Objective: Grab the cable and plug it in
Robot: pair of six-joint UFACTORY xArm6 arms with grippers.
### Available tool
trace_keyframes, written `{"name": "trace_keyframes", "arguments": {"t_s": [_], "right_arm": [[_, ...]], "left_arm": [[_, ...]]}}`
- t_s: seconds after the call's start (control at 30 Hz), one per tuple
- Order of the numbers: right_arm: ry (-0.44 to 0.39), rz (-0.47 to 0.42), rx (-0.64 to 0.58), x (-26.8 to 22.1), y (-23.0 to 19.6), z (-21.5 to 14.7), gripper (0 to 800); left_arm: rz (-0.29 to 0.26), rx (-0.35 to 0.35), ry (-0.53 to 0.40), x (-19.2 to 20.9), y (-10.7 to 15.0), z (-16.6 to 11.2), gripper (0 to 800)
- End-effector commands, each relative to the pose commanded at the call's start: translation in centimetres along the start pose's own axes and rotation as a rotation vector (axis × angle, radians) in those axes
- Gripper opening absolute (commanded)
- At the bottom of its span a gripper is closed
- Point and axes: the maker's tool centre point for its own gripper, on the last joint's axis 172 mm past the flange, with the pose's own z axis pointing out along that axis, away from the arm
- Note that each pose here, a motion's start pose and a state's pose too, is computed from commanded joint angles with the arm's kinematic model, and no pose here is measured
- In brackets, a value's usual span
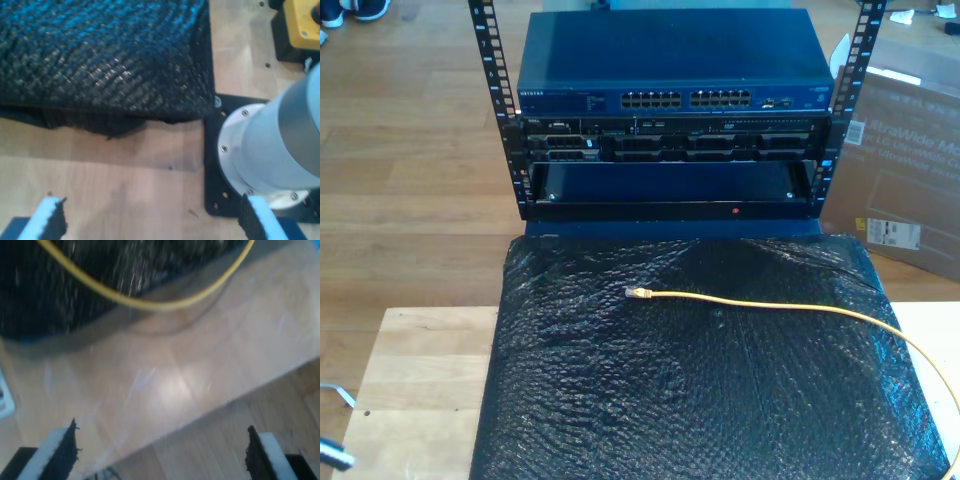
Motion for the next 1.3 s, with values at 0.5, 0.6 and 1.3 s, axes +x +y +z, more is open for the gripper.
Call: {"name": "trace_keyframes", "arguments": {"t_s": [0.5,0.6,1.3], "right_arm": [[0.102,-0.021,0.002,8.7,3.5,1.3,798],[0.133,-0.025,-0.011,10.1,4.0,1.3,797],[0.131,-0.109,0.020,22.2,6.1,4.0,797]], "left_arm": [[-0.005,0.072,0.101,1.9,-2.4,0.5,800],[-0.013,0.067,0.098,2.1,-2.6,0.5,800],[-0.058,0.018,0.042,2.4,-5.8,3.2,800]]}}
